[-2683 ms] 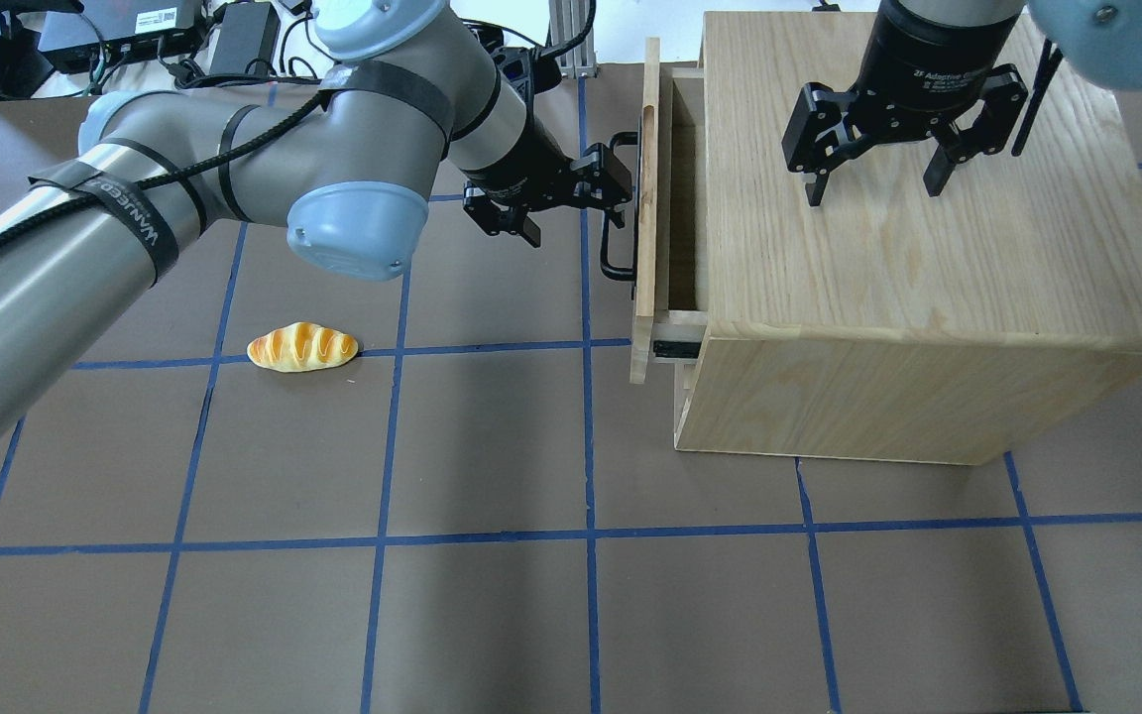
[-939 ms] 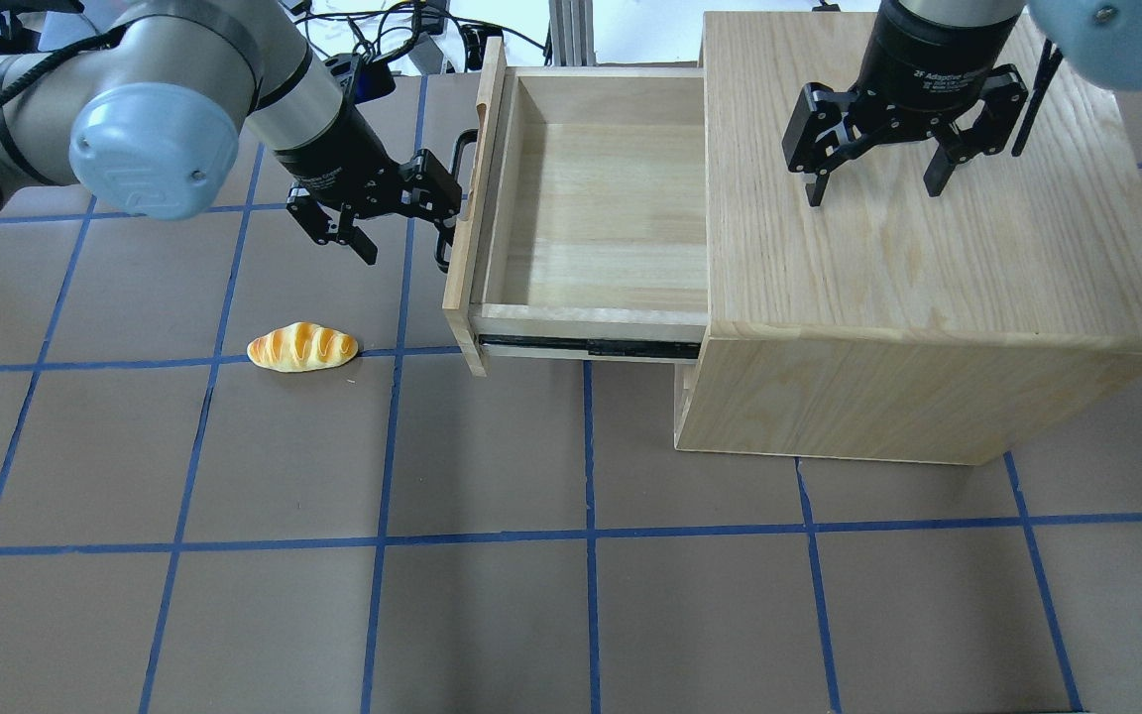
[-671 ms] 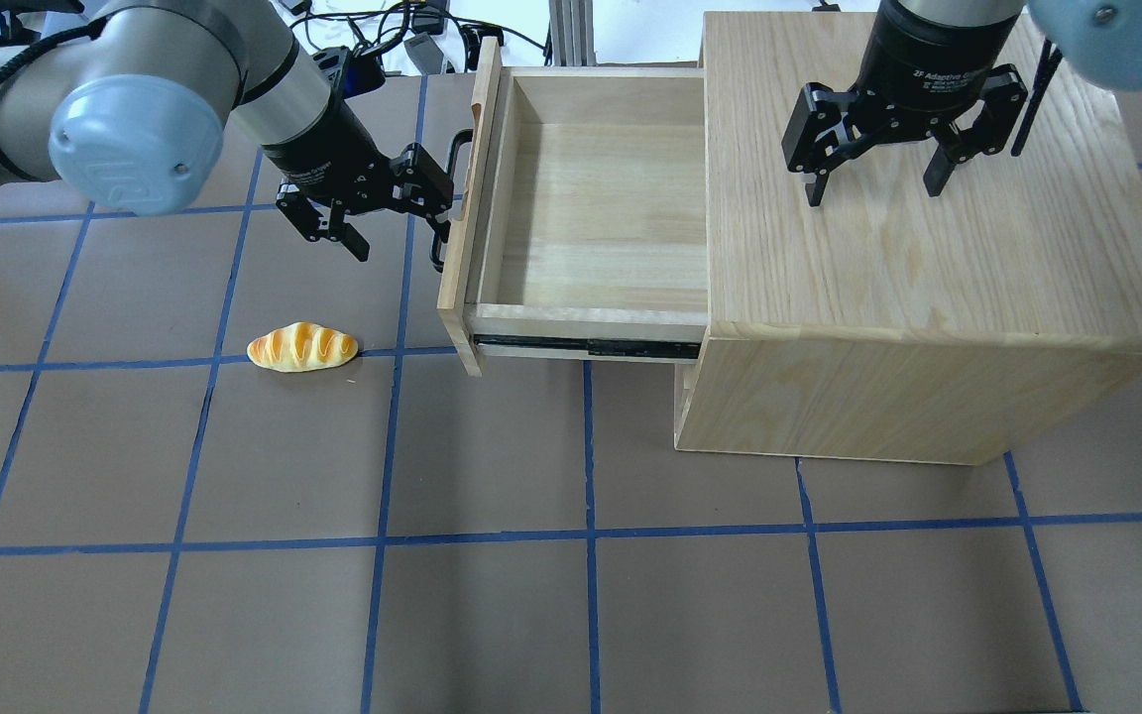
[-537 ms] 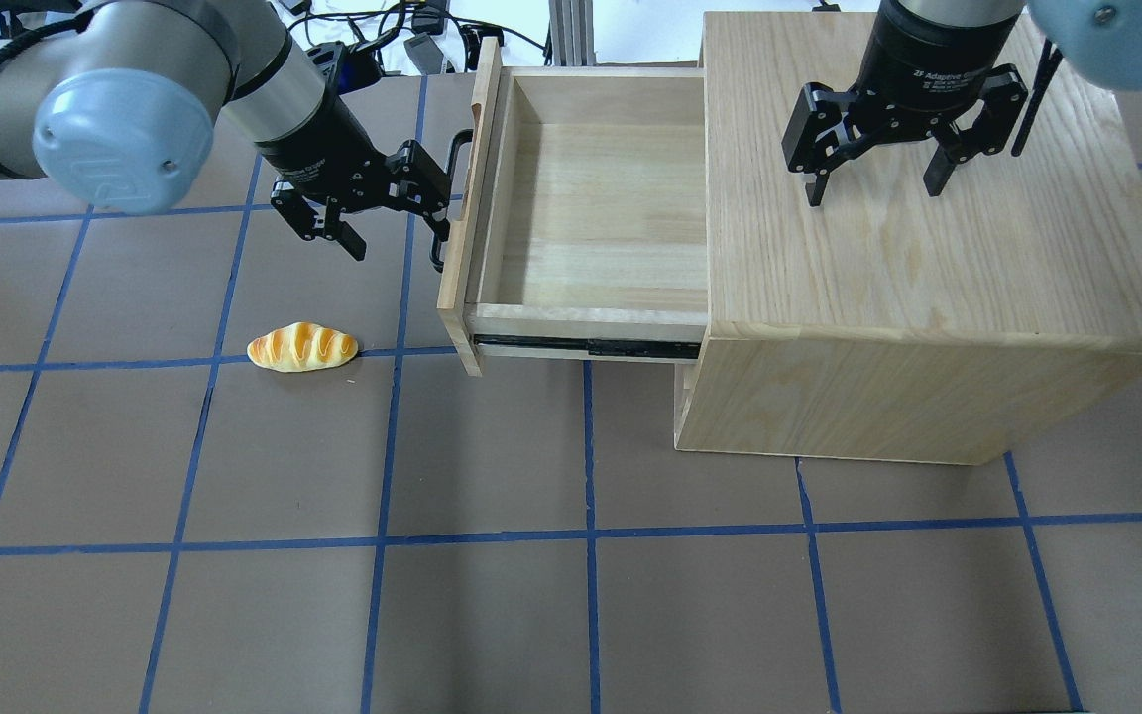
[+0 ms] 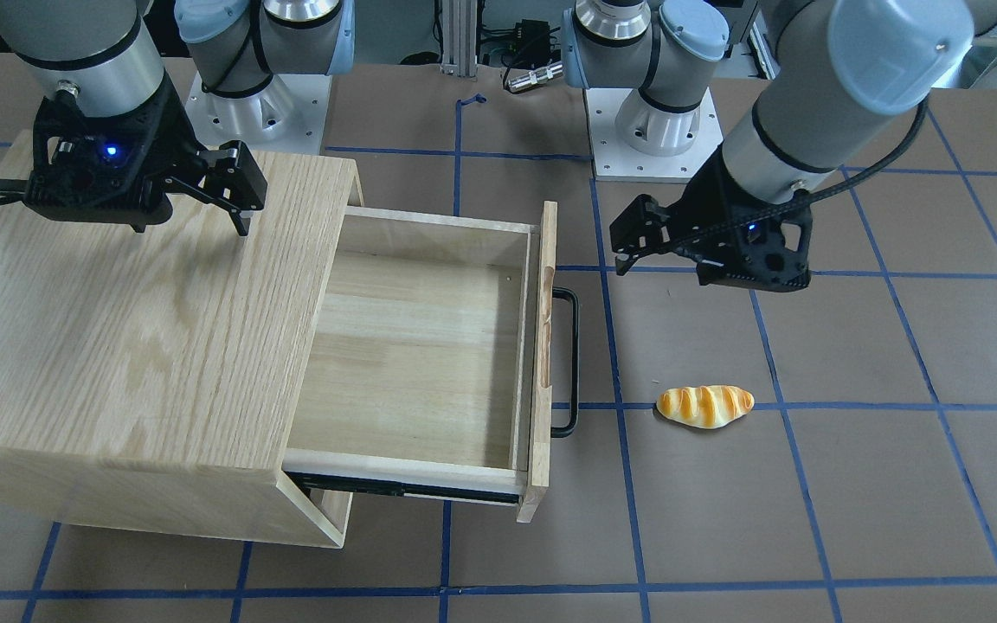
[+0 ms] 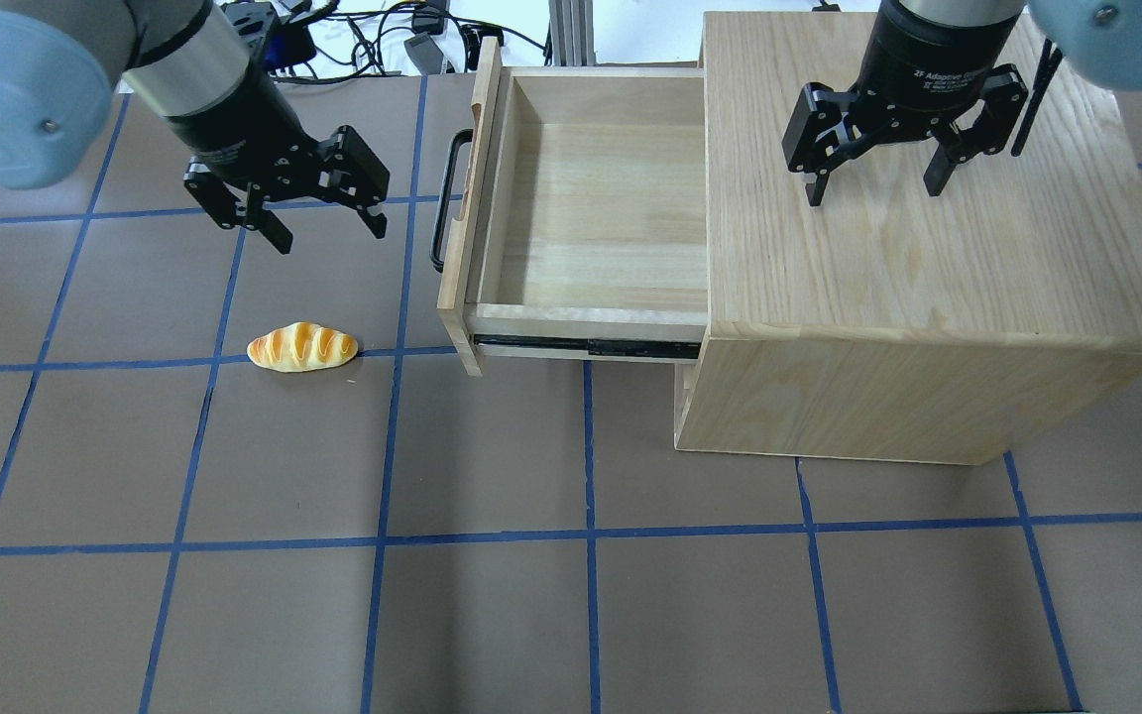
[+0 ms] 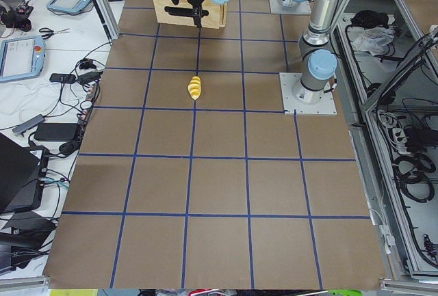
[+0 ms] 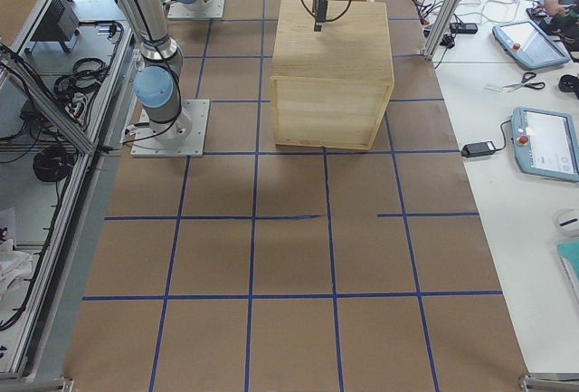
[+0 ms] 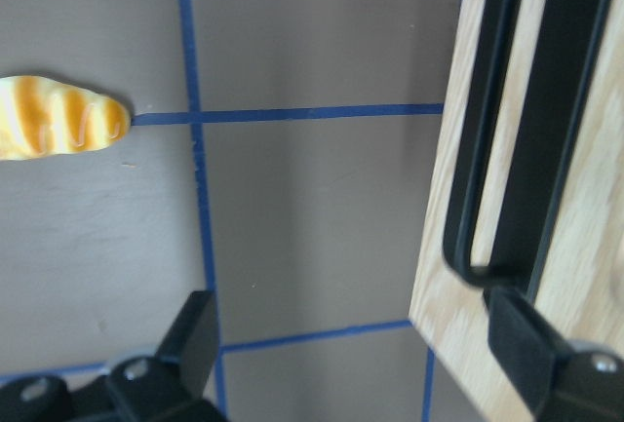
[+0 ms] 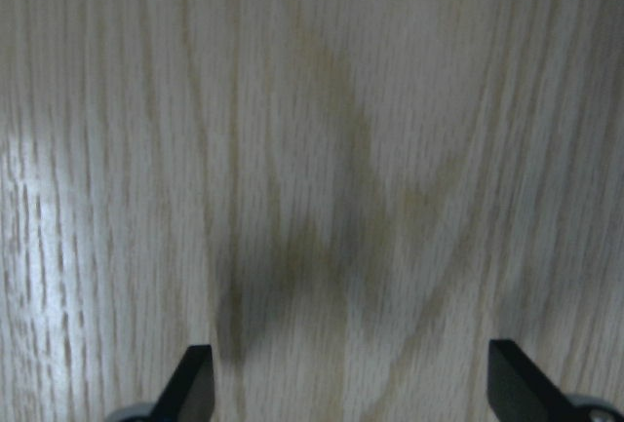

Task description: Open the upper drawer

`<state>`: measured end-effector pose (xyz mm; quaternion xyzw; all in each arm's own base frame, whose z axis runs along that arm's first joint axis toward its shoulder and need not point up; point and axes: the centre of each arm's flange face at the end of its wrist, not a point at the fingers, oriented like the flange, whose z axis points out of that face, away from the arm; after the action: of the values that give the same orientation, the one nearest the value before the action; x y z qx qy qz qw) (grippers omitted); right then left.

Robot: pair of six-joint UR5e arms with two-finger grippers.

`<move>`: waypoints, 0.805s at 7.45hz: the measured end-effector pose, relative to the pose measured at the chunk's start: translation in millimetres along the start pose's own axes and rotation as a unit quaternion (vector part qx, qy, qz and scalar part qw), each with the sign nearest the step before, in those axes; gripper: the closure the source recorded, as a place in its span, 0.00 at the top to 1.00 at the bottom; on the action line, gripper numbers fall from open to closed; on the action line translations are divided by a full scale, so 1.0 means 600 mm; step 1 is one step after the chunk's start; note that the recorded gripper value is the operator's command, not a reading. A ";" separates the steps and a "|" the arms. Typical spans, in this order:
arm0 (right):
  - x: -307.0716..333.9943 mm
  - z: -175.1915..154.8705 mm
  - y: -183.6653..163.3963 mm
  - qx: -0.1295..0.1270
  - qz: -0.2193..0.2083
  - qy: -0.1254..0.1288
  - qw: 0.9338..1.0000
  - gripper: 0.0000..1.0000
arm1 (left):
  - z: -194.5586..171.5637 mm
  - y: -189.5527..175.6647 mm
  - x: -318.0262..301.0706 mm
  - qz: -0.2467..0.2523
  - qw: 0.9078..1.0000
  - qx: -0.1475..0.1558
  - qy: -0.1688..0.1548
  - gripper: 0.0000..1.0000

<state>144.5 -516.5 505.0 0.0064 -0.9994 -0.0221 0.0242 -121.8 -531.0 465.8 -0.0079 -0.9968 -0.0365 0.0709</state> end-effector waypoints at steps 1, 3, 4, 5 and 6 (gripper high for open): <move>0.000 0.000 0.000 0.000 0.000 0.000 1.000 1.00 | -0.041 0.022 -0.015 0.007 1.000 0.006 -0.030 1.00; 0.000 0.000 0.000 0.000 0.000 0.000 1.000 1.00 | -0.109 0.074 -0.012 0.016 0.997 0.030 -0.065 1.00; 0.000 0.001 0.000 0.000 0.000 0.000 1.000 1.00 | -0.130 0.095 -0.006 0.020 0.996 0.042 -0.074 1.00; 0.000 0.000 0.000 0.000 0.000 0.000 1.000 1.00 | -0.140 0.106 0.000 0.023 0.995 0.049 -0.079 1.00; 0.000 0.000 0.000 0.000 0.000 0.000 1.000 1.00 | -0.140 0.106 0.003 0.022 0.995 0.051 -0.080 1.00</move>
<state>144.7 -516.5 504.8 0.0065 -0.9994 -0.0222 0.0242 -110.1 -473.6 553.5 -0.0287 -0.9994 0.0168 -0.0079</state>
